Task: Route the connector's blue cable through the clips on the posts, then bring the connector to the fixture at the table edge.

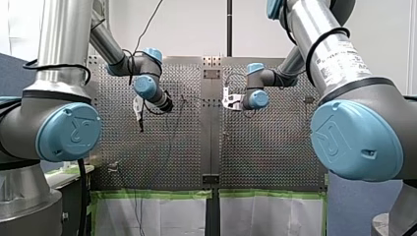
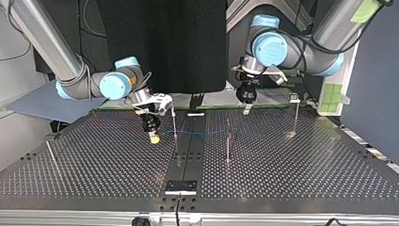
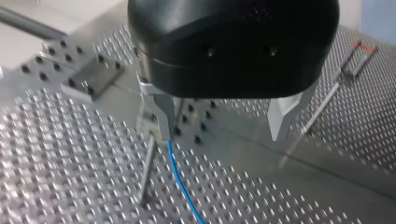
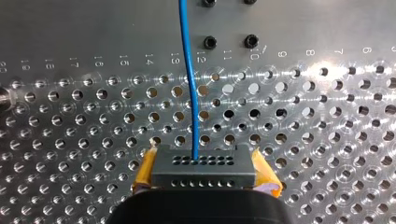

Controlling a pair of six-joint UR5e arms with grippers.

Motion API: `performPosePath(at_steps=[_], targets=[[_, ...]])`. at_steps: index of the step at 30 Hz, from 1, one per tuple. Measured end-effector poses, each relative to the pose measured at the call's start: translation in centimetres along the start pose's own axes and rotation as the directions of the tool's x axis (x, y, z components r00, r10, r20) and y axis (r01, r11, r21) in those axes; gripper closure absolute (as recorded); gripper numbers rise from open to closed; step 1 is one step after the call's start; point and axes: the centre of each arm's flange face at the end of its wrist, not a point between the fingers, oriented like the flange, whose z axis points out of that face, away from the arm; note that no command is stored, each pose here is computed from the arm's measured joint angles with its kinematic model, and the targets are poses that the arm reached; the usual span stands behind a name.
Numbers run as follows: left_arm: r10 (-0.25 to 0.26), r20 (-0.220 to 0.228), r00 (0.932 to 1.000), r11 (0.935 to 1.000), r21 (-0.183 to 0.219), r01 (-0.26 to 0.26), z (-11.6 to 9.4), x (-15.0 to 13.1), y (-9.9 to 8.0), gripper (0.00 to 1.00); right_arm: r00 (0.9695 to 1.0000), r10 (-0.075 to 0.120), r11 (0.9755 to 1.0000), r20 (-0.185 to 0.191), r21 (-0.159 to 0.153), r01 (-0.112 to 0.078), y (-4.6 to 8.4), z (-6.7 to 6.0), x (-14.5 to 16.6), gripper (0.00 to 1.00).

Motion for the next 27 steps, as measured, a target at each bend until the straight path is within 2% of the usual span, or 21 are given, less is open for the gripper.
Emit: performPosePath(at_steps=[6, 11, 14, 17, 21, 27], targets=[[-0.019, 0.053, 0.9984, 0.9968, 0.079, 0.015, -1.3, -1.9, -1.5, 0.0, 1.0, 0.001, 1.0, 0.005, -0.001, -0.001, 0.0, -0.1, -0.1, 1.0], [-0.032, 0.115, 0.9929, 0.9905, 0.136, 0.016, -2.1, -3.8, -2.6, 0.0, 1.0, 0.001, 1.0, 0.009, -0.001, -0.001, 0.0, -0.1, -0.1, 1.0], [-0.041, 0.162, 0.986, 0.9864, 0.164, 0.014, -2.9, -5.3, -3.3, 0.0, 0.9999, 0.002, 1.0, 0.01, -0.001, -0.002, 0.0, -0.1, -0.1, 1.0], [-0.046, 0.185, 0.9817, 0.9844, 0.175, 0.013, -3.5, -6.1, -3.7, 0.0, 0.9999, 0.002, 1.0, 0.011, -0.001, -0.002, 0.0, -0.1, -0.1, 1.0], [-0.046, 0.185, 0.9817, 0.9847, 0.174, 0.013, -4.0, -5.9, -3.6, 0.0, 0.9999, 0.002, 1.0, 0.012, -0.001, -0.002, 0.0, -0.1, -0.1, 1.0], [-0.008, 0.137, 0.9905, 0.9917, 0.128, -0.01, -3.6, -3.9, -3.2, 0.0, 0.9999, 0.002, 1.0, 0.012, -0.001, -0.002, 0.0, -0.1, -0.1, 1.0]])
